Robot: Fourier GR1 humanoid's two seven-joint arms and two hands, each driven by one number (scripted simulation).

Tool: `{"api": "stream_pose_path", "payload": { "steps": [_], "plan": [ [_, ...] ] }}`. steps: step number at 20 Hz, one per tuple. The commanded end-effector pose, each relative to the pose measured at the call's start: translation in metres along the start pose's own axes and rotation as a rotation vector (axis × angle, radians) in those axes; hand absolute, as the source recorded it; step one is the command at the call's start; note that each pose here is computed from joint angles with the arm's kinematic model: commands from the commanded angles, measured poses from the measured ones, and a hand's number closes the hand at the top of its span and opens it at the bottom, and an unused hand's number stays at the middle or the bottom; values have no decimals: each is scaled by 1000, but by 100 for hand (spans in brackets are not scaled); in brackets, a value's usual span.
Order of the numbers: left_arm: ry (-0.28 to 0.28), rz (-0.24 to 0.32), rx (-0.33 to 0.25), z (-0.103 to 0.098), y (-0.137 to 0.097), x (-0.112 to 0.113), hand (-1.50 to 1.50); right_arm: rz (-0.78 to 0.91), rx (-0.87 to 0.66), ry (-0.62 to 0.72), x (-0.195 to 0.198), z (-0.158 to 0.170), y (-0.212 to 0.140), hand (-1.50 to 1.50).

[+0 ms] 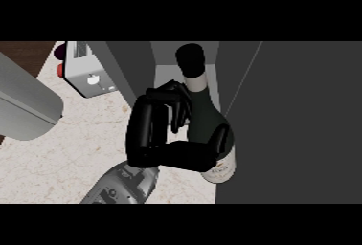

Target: Pick up the wine, place it into the cabinet and close the cabinet

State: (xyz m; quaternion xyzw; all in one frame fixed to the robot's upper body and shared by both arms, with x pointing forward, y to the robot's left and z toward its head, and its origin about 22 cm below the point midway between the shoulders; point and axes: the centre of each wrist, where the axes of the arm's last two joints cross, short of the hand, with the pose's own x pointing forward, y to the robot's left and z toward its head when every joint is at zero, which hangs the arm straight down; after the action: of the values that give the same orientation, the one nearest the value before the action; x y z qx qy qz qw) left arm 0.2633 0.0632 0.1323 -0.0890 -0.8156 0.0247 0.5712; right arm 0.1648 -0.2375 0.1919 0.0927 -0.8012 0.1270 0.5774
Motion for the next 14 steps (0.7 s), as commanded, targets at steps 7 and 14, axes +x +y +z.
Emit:
{"api": "stream_pose_path", "payload": {
  "steps": [7, 14],
  "plan": [
    [0, -61, 42, -10, -12, -26, 150, -31, 24, -68, 23, 17, 5, -150],
    [17, 13, 99, -16, 0, -44, 150, -20, 47, -50, 24, 23, 2, -150]
  ]
}}
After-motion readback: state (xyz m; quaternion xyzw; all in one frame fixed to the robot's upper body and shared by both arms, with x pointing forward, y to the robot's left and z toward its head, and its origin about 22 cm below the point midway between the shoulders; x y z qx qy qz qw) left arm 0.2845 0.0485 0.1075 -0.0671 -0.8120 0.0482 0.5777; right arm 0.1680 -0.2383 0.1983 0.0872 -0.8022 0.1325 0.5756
